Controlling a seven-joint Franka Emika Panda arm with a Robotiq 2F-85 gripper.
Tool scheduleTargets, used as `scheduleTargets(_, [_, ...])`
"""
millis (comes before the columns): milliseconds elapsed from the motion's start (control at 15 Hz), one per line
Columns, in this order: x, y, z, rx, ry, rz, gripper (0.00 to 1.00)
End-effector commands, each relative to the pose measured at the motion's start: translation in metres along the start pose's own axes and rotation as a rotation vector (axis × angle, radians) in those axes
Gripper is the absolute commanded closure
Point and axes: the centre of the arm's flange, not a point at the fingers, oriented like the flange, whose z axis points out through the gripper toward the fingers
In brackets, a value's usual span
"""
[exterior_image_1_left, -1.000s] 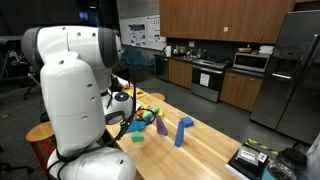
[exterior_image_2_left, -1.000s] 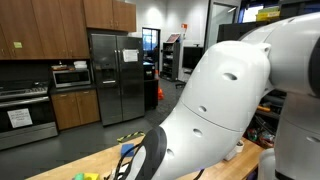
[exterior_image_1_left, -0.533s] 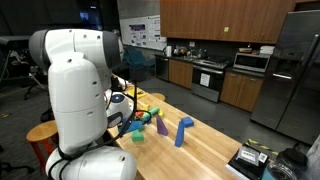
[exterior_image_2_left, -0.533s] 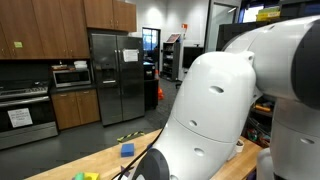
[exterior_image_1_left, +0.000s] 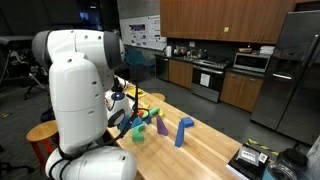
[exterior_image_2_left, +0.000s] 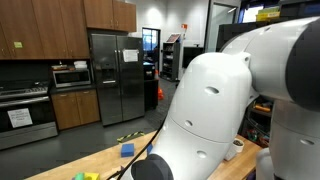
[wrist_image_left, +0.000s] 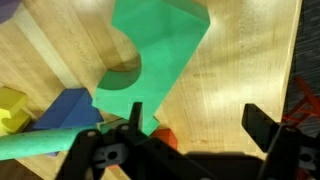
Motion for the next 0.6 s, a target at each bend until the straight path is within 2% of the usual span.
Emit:
scheduleTargets(0, [0.012, 0.012, 0.0, 0.047, -0.003, -0.044, 0.0])
scheduleTargets(533, [0.033, 0.037, 0.006, 0.183, 0.001, -0.03, 0.0])
